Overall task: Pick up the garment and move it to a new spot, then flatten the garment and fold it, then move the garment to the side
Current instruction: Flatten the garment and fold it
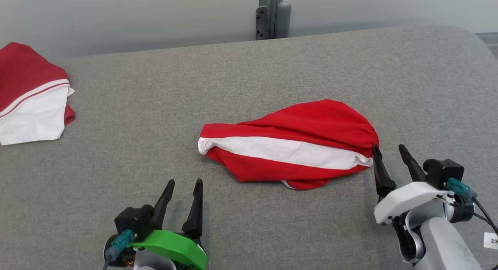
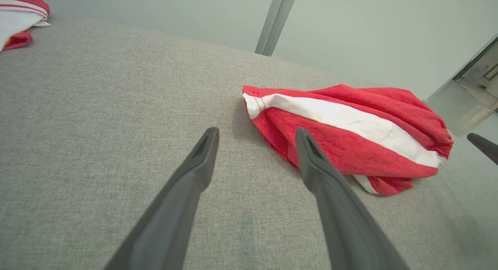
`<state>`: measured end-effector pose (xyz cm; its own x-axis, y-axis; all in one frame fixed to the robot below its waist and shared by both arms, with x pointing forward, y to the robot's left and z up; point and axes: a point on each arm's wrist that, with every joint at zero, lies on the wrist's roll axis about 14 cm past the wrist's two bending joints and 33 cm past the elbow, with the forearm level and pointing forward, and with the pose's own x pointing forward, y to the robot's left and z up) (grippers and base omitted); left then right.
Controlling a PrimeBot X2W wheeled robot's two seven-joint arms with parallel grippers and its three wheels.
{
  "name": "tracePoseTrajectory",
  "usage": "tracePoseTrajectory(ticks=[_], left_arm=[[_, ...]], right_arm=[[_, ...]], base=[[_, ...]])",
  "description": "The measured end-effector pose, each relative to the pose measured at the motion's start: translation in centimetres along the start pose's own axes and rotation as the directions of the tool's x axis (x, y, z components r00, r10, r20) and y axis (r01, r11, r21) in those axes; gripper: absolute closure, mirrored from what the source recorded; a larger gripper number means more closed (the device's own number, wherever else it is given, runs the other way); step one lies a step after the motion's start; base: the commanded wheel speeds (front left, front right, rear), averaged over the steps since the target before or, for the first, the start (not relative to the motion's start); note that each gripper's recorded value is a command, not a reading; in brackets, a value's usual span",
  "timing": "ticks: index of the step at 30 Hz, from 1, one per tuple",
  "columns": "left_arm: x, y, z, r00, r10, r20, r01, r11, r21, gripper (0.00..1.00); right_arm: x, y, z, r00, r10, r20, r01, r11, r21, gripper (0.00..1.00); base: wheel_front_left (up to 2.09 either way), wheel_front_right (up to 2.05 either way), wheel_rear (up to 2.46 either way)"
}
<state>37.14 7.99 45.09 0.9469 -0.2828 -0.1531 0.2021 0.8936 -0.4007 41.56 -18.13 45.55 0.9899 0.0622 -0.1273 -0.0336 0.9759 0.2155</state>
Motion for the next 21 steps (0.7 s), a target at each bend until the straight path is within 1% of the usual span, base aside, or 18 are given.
tracePoseTrajectory(ticks=[4,12,16,21], left_arm=[[0.2,-0.4,0.5,1.0,-0.007,0.018,0.006,1.0,0.025,0.0],[0.2,-1.3,2.0,0.997,-0.026,0.074,0.019,0.995,0.094,0.0],[-0.6,-1.6,2.6,0.994,-0.026,0.104,0.014,0.993,0.114,0.0],[-2.1,-0.9,3.4,0.989,0.017,0.15,-0.033,0.994,0.108,0.0]], right_arm=[[-1.1,-0.2,1.1,0.998,-0.005,0.056,0.006,1.0,-0.02,0.0],[-3.2,0.7,3.6,0.986,0.026,0.167,-0.01,0.995,-0.1,0.0],[-4.4,1.2,3.6,0.983,0.035,0.179,-0.016,0.994,-0.107,0.0],[-5.3,1.8,3.7,0.981,0.049,0.19,-0.029,0.994,-0.104,0.0]], base=[[0.0,0.0,0.0],[0.0,0.0,0.0],[0.0,0.0,0.0],[0.0,0.0,0.0]])
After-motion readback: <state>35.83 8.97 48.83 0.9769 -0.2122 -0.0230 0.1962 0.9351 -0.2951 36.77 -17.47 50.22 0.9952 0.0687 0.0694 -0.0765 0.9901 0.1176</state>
